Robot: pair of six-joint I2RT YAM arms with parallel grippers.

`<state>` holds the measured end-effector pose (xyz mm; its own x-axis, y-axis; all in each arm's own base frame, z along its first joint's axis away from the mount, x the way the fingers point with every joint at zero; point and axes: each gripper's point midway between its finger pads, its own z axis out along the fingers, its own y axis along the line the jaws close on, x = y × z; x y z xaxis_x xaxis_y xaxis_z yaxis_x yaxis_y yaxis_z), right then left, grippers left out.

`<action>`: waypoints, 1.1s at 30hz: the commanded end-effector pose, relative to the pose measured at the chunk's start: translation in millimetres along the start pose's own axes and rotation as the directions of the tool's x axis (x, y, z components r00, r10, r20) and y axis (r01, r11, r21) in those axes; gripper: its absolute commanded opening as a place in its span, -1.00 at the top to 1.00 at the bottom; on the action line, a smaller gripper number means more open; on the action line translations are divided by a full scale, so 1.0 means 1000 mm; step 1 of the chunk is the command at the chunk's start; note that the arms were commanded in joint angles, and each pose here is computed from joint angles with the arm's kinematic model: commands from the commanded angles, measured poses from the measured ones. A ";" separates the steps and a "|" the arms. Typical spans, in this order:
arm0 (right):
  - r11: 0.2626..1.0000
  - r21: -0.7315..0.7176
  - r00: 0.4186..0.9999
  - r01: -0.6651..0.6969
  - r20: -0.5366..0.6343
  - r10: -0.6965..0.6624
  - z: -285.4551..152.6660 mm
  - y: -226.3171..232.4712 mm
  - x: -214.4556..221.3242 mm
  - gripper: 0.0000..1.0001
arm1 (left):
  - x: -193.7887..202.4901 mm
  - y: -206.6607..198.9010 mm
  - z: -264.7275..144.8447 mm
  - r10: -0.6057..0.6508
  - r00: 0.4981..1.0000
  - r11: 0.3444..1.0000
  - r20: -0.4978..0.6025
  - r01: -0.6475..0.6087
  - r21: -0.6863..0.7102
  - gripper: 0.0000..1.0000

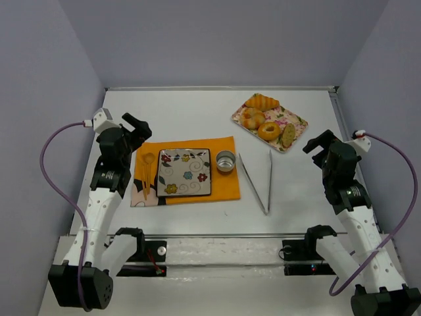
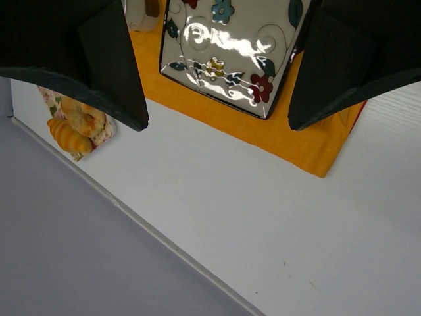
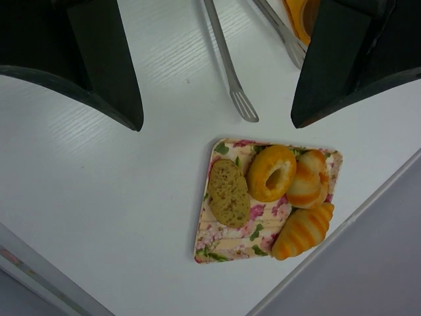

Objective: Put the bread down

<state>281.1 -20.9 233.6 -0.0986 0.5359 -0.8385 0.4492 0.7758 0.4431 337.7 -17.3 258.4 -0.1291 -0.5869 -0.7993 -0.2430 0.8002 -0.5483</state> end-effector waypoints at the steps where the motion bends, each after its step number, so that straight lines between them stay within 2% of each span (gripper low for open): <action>1: 1.000 0.006 0.998 -0.023 0.052 0.023 -0.001 -0.001 -0.011 -0.99 | -0.013 -0.007 0.002 -0.014 0.999 1.000 0.040 0.014 0.019 -0.98; 6: 0.999 -0.042 1.000 0.001 0.026 0.001 -0.004 0.003 -0.004 -0.99 | -0.012 -0.007 0.004 -0.012 0.999 1.000 0.034 0.011 0.019 -0.98; 8: 0.986 -0.163 0.999 0.033 -0.028 -0.038 -0.010 0.021 0.007 -0.99 | -0.012 -0.006 0.004 -0.013 0.999 1.000 0.036 0.012 0.011 -0.98; 12: 0.964 -0.253 0.993 0.087 -0.057 -0.104 -0.016 0.035 0.012 -0.99 | -0.010 -0.003 0.008 -0.010 0.999 1.000 0.032 0.010 -0.002 -0.98; 15: 0.919 -0.365 0.966 0.149 -0.146 -0.214 -0.018 0.052 0.032 -0.99 | -0.008 -0.005 0.012 -0.007 1.000 1.000 0.019 0.007 0.001 -0.98; 17: 0.899 -0.388 0.912 0.202 -0.260 -0.317 -0.014 0.056 0.068 -0.99 | -0.006 -0.005 0.014 -0.004 1.000 1.000 0.009 0.004 0.003 -0.98; 20: 0.887 -0.350 0.860 0.302 -0.302 -0.412 -0.006 0.057 0.097 -0.99 | -0.005 -0.004 0.015 -0.001 1.000 1.000 0.007 0.001 -0.006 -0.98; 21: 0.857 -0.384 0.814 0.345 -0.333 -0.477 -0.009 0.065 0.121 -1.00 | -0.004 -0.003 0.016 0.001 1.000 1.000 0.006 -0.001 -0.009 -0.98; 24: 0.811 -0.442 0.747 0.382 -0.369 -0.553 -0.014 0.075 0.145 -0.99 | -0.004 -0.002 0.015 0.004 1.000 1.000 0.007 -0.004 -0.010 -0.98; 25: 0.781 -0.479 0.695 0.402 -0.396 -0.600 -0.018 0.076 0.163 -0.99 | -0.005 -0.003 0.014 0.006 1.000 1.000 0.008 -0.006 -0.007 -0.98; 31: 0.721 -0.510 0.545 0.469 -0.475 -0.691 -0.019 0.069 0.215 -0.99 | -0.006 0.002 0.014 0.004 1.000 1.000 0.022 -0.003 -0.027 -0.98; 33: 0.720 -0.480 0.525 0.501 -0.493 -0.694 -0.016 0.067 0.218 -0.99 | -0.005 0.002 0.016 0.005 1.000 1.000 0.019 -0.004 -0.028 -0.98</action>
<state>264.8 146.1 79.6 -0.8033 -0.0545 -0.5931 -0.1440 0.9840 0.1047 348.1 -17.4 233.3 -0.1882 -0.5812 -0.7917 -0.2875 0.8034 -0.5214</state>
